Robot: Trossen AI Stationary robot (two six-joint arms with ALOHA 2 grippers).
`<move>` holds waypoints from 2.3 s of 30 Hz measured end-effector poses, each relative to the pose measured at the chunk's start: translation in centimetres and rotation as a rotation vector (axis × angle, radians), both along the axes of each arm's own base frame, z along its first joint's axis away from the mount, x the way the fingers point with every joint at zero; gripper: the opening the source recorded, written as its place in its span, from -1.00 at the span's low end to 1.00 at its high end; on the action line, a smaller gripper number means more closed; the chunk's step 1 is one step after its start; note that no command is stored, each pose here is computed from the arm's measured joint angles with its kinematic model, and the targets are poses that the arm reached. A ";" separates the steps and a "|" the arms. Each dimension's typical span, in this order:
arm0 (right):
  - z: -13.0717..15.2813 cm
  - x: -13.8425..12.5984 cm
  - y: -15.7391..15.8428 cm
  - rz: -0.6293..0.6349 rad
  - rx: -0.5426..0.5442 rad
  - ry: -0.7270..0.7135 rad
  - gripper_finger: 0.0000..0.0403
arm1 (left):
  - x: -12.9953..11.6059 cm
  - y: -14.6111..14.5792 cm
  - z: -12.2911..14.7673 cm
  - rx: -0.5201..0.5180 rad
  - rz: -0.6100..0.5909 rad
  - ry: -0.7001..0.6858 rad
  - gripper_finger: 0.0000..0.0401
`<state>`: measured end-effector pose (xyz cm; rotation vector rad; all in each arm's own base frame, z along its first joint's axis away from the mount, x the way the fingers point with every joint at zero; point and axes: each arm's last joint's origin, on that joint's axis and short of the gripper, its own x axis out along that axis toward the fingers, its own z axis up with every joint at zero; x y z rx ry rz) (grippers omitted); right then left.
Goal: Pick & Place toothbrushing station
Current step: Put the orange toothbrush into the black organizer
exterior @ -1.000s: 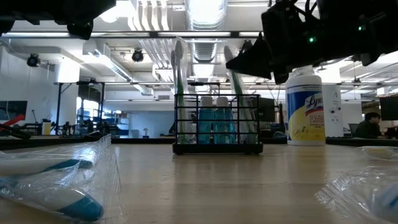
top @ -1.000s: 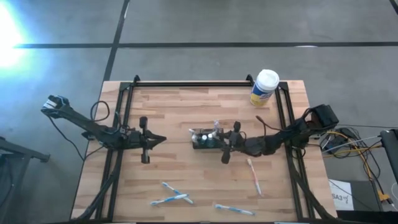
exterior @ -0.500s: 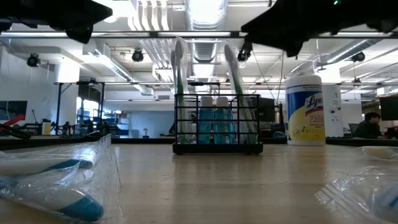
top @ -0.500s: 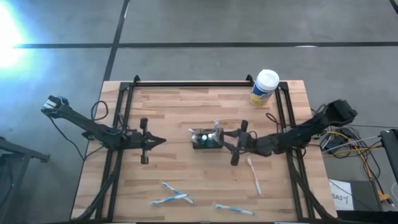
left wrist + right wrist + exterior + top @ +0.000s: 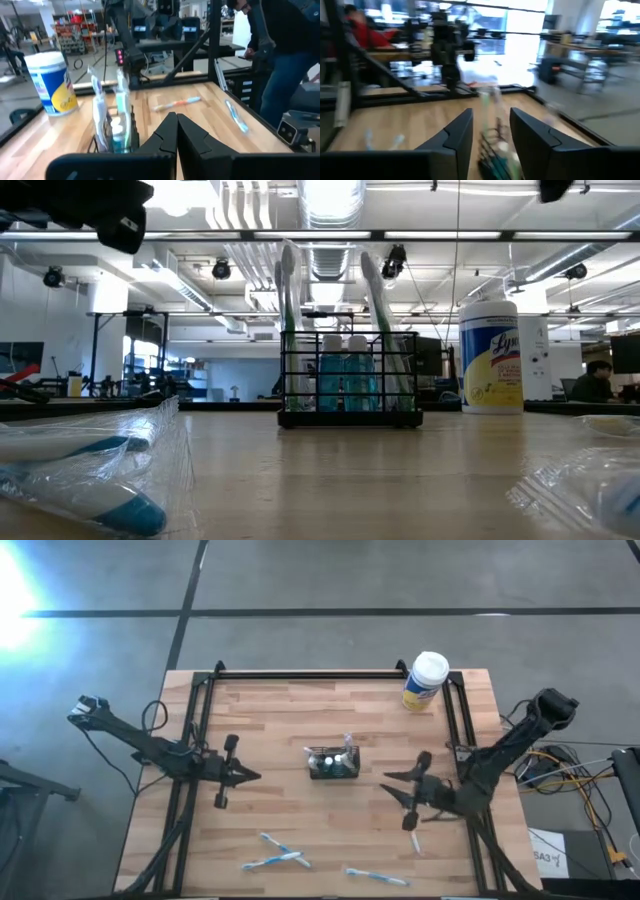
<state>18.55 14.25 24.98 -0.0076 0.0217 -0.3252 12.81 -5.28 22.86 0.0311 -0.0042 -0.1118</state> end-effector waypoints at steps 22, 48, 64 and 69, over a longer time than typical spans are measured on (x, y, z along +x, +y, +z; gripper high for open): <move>6.8 -4.0 7.8 -0.070 0.055 -0.055 -0.82 | -0.4 0.2 -1.0 -0.058 0.005 0.099 -0.95; 7.2 3.3 5.4 -0.207 0.464 0.836 -0.83 | -0.4 0.1 -1.3 0.004 -0.019 0.099 -0.95; 1.2 2.9 5.9 -0.433 0.575 0.999 -0.77 | -0.4 0.1 -1.3 -0.002 -0.019 0.101 -0.95; -1.4 2.9 5.6 -0.377 0.671 1.049 -0.51 | -0.4 0.1 -1.3 0.015 -0.019 0.099 -0.96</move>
